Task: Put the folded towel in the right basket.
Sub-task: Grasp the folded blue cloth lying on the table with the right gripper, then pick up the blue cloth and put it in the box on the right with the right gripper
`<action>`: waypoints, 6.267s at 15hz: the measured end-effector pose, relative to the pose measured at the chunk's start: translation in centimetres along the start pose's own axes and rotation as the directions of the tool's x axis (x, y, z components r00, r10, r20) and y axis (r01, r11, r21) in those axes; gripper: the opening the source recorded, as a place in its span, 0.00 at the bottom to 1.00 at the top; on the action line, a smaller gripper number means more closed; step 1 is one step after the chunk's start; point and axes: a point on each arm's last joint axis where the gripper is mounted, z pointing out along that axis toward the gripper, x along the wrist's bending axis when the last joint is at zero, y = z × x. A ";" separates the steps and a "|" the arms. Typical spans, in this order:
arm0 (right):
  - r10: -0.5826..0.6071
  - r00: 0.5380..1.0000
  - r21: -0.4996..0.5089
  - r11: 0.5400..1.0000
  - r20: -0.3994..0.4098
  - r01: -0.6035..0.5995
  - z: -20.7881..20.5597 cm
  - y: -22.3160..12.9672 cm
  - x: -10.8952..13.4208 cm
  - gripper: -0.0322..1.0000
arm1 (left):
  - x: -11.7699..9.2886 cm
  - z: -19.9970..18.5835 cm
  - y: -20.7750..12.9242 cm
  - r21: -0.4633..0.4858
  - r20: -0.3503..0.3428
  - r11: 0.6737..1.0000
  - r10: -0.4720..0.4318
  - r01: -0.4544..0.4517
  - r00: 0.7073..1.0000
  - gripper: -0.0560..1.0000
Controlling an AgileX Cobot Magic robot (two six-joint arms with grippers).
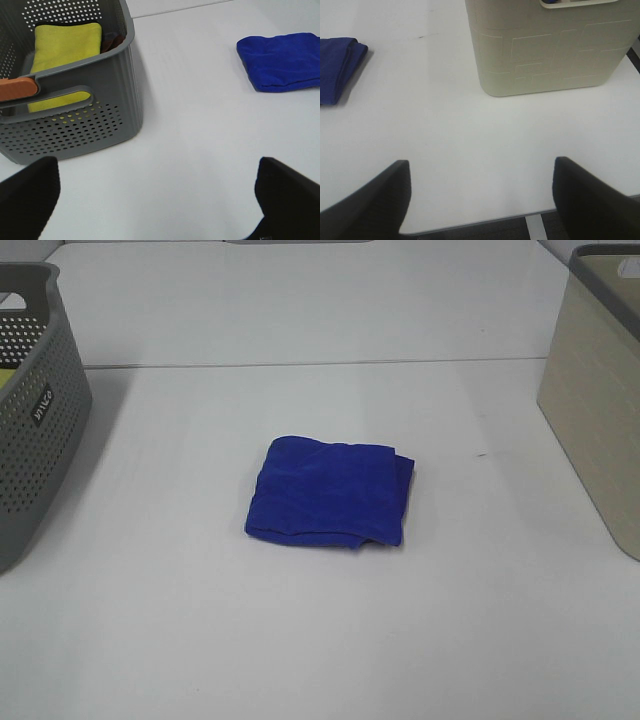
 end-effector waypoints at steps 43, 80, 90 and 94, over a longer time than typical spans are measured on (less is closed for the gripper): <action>0.095 0.752 0.246 0.965 -0.652 0.091 28.0 24.3 11.9 0.77 | 0.0 0.0 0.0 0.000 0.000 1.000 0.000 0.000 1.000 0.99; 0.415 0.764 0.773 0.612 -0.494 0.167 38.1 2.9 22.7 0.95 | 0.0 0.0 0.0 0.000 0.000 1.000 0.000 0.000 1.000 0.99; 0.435 0.772 0.819 0.542 -0.464 0.187 39.2 0.0 27.1 0.13 | 0.0 0.0 0.0 0.000 0.000 1.000 0.000 0.000 1.000 0.99; 0.423 0.769 0.811 0.548 -0.479 0.204 39.1 0.2 27.1 0.13 | 0.0 0.0 0.0 0.000 0.000 1.000 0.000 0.000 1.000 0.99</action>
